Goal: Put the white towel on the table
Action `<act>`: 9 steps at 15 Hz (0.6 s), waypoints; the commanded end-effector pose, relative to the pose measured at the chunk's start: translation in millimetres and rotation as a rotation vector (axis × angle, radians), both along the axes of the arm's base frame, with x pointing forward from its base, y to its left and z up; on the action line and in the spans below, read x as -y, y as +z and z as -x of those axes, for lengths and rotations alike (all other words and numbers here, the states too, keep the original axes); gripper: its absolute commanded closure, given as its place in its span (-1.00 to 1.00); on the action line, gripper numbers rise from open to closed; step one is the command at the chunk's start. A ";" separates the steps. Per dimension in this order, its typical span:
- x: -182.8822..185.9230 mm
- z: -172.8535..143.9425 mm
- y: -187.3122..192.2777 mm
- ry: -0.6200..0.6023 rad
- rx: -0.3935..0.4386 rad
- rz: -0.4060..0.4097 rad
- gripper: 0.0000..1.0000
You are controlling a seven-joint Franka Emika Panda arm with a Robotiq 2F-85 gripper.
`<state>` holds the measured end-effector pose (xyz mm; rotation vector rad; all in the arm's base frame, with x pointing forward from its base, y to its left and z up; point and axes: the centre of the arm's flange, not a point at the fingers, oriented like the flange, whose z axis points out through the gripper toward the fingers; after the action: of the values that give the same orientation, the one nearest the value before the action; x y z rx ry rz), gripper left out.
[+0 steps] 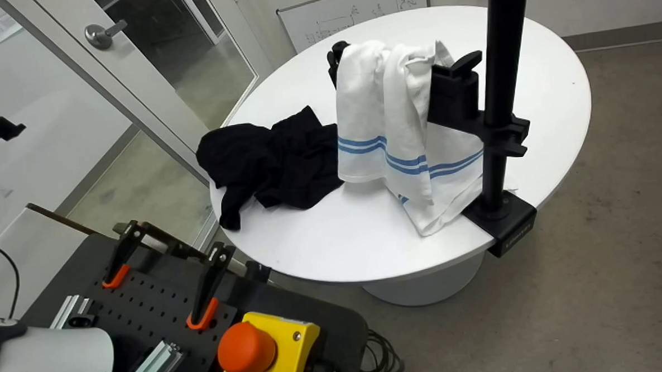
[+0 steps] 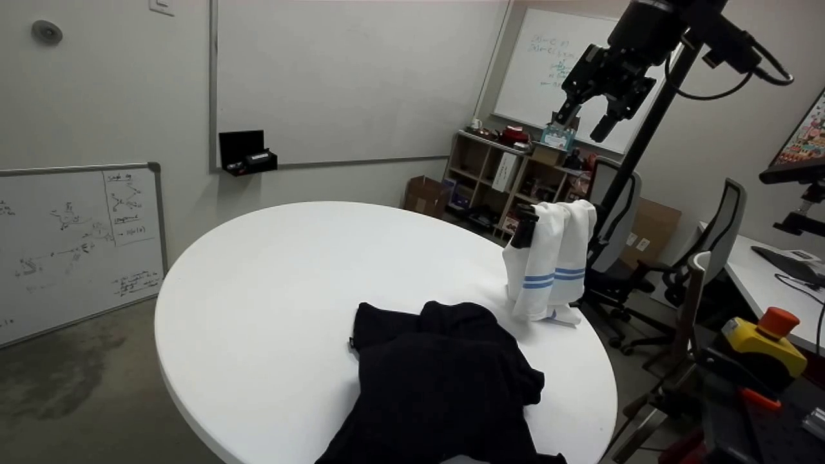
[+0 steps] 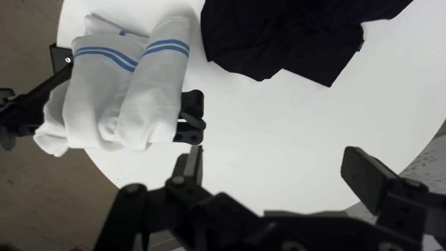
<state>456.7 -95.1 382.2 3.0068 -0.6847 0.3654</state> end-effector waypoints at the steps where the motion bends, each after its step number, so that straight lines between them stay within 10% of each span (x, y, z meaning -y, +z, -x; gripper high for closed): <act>1: 41.4 -3.2 -24.9 -0.086 0.057 0.001 -1.00; 9: 126.4 -2.6 -65.5 -0.321 0.100 0.009 -1.00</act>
<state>448.1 -202.6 329.1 2.8719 -1.0374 0.4785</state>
